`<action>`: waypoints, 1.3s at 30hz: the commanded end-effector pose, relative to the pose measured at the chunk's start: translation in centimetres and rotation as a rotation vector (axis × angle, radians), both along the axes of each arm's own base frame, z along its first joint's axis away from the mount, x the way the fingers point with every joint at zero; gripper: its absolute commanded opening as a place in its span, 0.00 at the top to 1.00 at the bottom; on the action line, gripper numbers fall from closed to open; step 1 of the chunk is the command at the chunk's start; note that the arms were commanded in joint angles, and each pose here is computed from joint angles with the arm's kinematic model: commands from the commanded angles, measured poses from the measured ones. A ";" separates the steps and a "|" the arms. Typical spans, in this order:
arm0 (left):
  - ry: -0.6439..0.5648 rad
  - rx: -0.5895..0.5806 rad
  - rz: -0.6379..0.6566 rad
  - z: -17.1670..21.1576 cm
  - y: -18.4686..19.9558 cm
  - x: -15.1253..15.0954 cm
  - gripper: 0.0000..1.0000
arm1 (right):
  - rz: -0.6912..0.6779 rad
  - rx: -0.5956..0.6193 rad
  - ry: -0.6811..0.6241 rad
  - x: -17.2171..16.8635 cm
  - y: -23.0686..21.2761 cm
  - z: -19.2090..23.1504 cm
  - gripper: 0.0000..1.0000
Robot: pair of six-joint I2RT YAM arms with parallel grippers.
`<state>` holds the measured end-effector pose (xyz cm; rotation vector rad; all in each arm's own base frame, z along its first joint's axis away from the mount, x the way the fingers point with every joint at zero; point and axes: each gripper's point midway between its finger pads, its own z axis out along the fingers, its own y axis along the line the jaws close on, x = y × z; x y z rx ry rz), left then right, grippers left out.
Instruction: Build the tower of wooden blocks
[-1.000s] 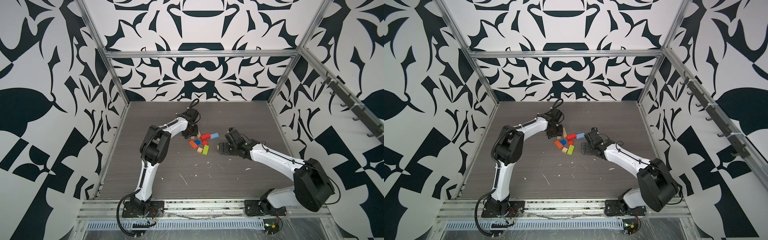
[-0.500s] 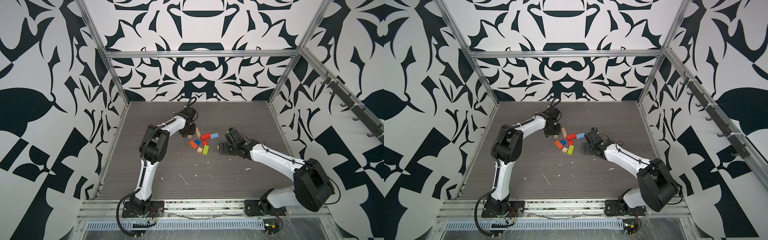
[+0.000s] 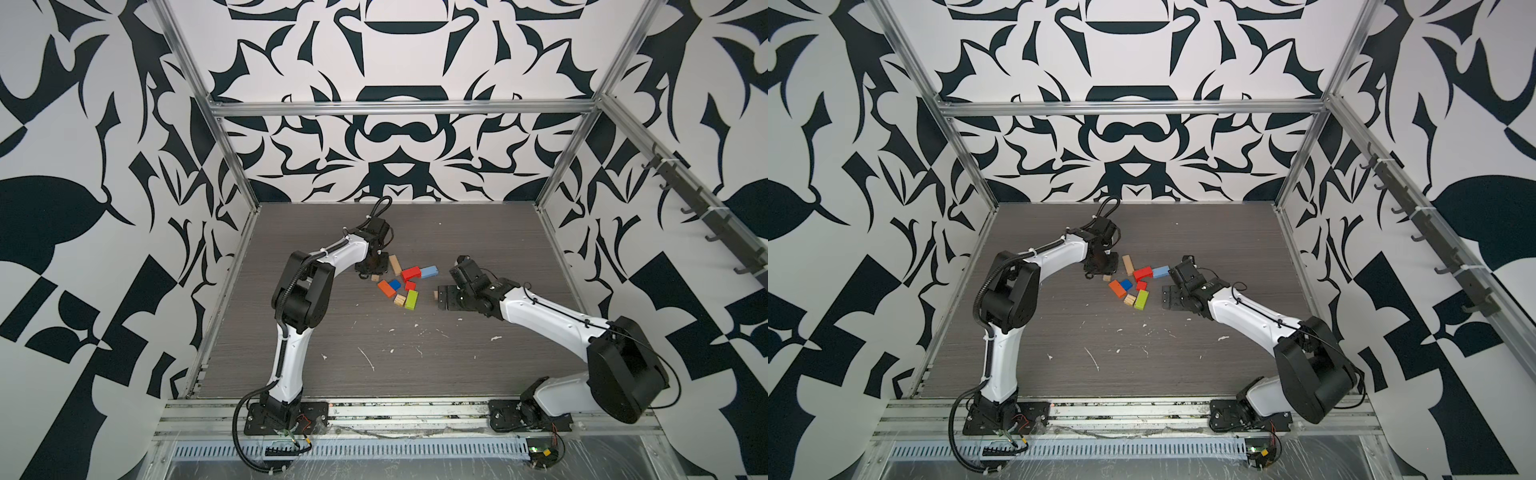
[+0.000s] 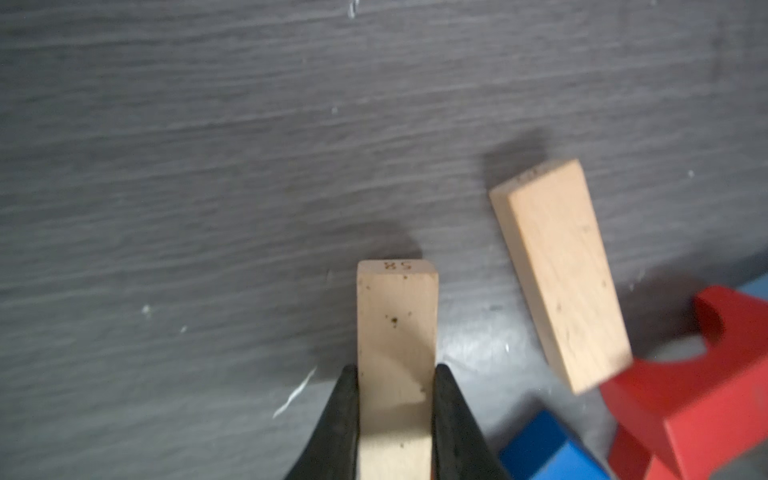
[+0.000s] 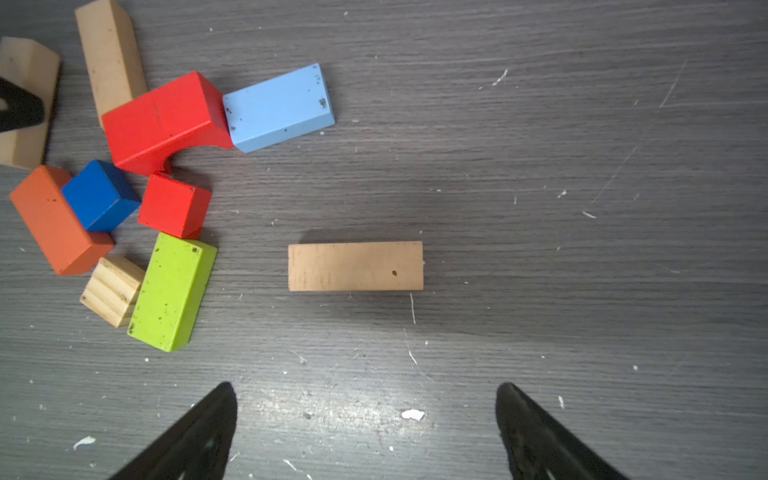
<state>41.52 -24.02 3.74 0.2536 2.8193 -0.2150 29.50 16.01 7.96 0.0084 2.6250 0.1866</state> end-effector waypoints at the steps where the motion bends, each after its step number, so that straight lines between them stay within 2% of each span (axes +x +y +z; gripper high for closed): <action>1: -0.070 -0.020 -0.061 3.6 -0.5 -0.4 0.86 | 0.002 0.011 -0.040 0.7 0.2 1.7 0.01; 7: -0.115 -0.022 -0.177 5.7 -2.4 -2.3 0.87 | 0.004 0.015 -0.038 0.6 0.2 2.0 0.01; 17: -0.168 -0.046 -0.454 6.4 -9.4 -9.4 0.85 | -0.137 0.059 -0.007 -0.1 -3.2 2.8 0.02; 29: -0.100 -0.101 -0.576 3.0 -16.4 -17.4 0.86 | -0.325 0.078 0.010 -2.4 -8.8 2.6 0.03; 36: -0.051 -0.087 -0.602 0.8 -18.0 -18.7 0.85 | -0.331 0.086 0.036 -3.2 -8.9 1.9 0.03; 39: -0.026 -0.084 -0.602 0.0 -18.1 -19.0 0.82 | -0.330 0.083 0.044 -3.6 -9.0 1.5 0.03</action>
